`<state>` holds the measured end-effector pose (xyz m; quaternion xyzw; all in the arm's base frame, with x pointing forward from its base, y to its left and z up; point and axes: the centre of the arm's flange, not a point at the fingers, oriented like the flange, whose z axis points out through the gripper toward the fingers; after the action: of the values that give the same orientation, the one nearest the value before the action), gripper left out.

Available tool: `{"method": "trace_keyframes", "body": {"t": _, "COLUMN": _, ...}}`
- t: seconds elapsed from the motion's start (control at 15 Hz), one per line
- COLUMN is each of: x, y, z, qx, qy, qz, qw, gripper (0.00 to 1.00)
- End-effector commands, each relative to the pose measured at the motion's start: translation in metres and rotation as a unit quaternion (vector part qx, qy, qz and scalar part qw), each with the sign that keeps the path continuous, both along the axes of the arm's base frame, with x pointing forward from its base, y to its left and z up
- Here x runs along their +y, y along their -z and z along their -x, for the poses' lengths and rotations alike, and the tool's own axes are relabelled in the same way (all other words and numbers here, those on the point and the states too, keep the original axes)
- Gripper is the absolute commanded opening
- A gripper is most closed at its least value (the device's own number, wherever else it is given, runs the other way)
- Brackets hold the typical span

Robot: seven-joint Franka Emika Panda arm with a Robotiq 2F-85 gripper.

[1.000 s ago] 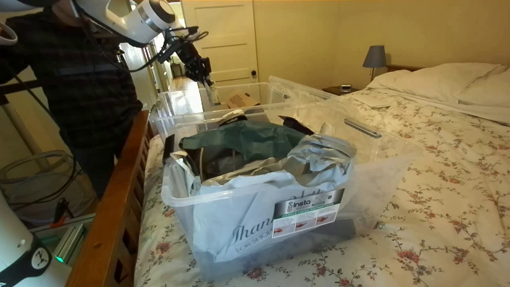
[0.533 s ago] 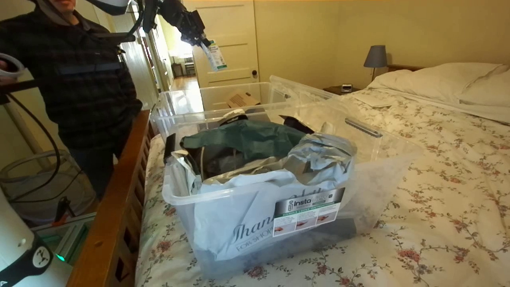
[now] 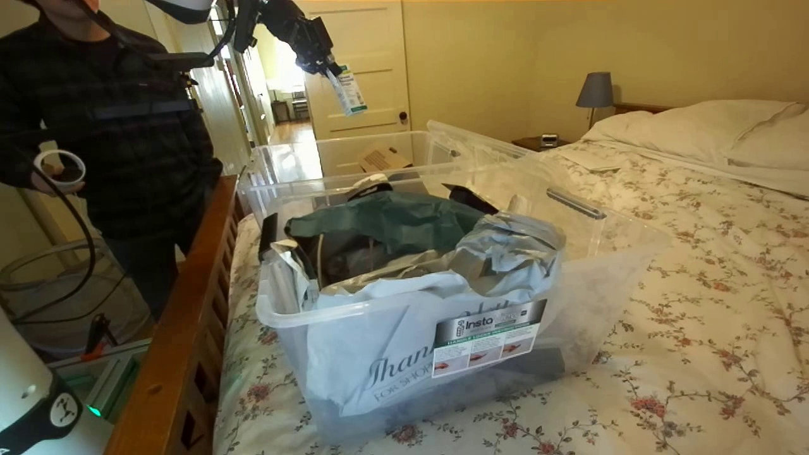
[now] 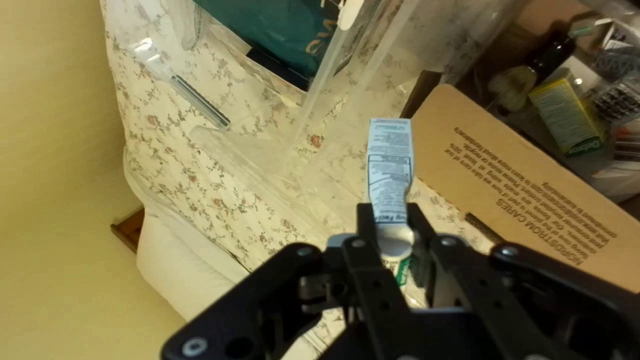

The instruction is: Move two white boxes to the storage bin on the right

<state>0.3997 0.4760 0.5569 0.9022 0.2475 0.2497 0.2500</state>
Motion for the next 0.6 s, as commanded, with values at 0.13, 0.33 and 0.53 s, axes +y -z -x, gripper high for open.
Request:
{"method": "trace_keyframes", "body": {"t": 0.13, "x": -0.084, "y": -0.015, "z": -0.068, "qx": 0.033, "qy": 0.081, "qz": -0.055, "qw": 0.9947, "gripper": 0.05}}
{"method": "trace_keyframes", "body": {"t": 0.33, "x": -0.129, "y": -0.004, "z": -0.108, "qx": 0.066, "qy": 0.139, "qz": -0.087, "qw": 0.9842, "gripper": 0.05}}
{"method": "trace_keyframes", "body": {"t": 0.53, "x": -0.145, "y": 0.017, "z": -0.143, "qx": 0.051, "qy": 0.175, "qz": -0.150, "qw": 0.9717, "gripper": 0.05}}
